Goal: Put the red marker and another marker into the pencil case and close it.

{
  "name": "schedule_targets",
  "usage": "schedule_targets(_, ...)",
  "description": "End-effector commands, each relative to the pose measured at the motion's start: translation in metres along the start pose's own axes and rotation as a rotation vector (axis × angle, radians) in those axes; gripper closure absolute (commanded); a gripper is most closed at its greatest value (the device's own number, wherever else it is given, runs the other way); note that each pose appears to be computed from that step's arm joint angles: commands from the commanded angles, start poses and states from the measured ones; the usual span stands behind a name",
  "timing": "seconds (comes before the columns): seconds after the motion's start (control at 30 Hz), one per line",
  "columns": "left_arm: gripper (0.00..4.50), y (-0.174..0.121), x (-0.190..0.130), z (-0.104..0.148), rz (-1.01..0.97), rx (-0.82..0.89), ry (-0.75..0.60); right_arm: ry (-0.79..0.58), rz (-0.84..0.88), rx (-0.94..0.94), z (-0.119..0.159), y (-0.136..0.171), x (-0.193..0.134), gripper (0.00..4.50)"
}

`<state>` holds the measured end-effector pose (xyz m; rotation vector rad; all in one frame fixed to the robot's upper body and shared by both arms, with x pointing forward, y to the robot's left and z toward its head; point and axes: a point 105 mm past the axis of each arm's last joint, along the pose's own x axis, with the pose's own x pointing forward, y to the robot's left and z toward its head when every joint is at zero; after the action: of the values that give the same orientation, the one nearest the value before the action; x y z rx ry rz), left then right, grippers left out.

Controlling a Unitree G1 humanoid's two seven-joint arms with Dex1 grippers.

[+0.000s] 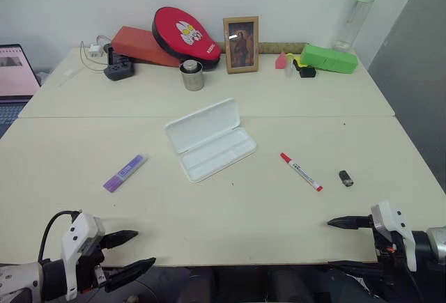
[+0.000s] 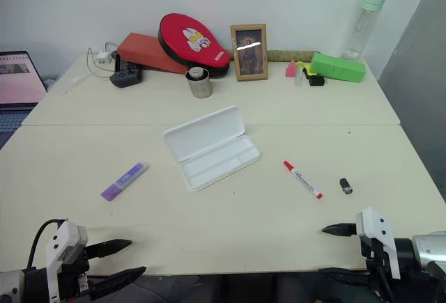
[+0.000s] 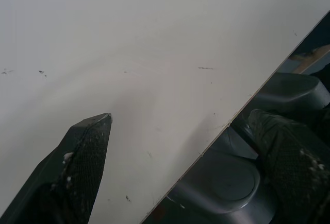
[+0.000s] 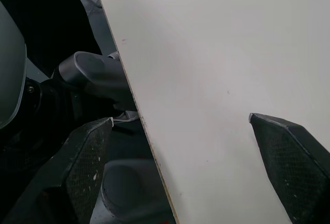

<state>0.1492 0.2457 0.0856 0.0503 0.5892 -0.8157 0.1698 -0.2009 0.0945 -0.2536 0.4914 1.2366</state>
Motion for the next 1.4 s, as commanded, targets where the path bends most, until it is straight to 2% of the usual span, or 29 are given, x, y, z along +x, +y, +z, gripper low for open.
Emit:
schedule_targets(0.03, 0.0, 0.002, -0.005, 0.007, 0.014, 0.017, -0.025, -0.004, -0.006, -0.031, 0.004, -0.001, -0.004, 0.05)
schedule_targets(0.7, 0.0, 0.001, -0.001, 0.011, -0.003, 0.015, -0.017, -0.008, 0.004, -0.029, 0.001, 0.001, -0.005, 0.05)
schedule_targets(0.97, 0.0, 0.003, 0.001, 0.02, 0.001, 0.035, -0.037, -0.041, 0.007, -0.046, 0.01, 0.0, -0.002, 0.05)
schedule_targets(1.07, 0.0, 0.005, 0.011, 0.032, -0.009, 0.067, -0.064, -0.102, 0.007, -0.069, 0.026, -0.002, 0.003, 0.05)
schedule_targets(1.17, 0.0, 0.009, 0.035, 0.06, -0.026, 0.126, -0.134, -0.231, -0.024, -0.135, 0.07, -0.015, 0.01, 0.05)
schedule_targets(1.23, 0.0, 0.01, 0.054, 0.075, -0.035, 0.16, -0.163, -0.269, -0.073, -0.184, 0.095, -0.026, 0.012, 0.05)
schedule_targets(1.4, 0.0, 0.011, 0.085, 0.103, -0.062, 0.188, -0.231, -0.268, -0.16, -0.203, 0.115, -0.043, 0.017, 0.05)
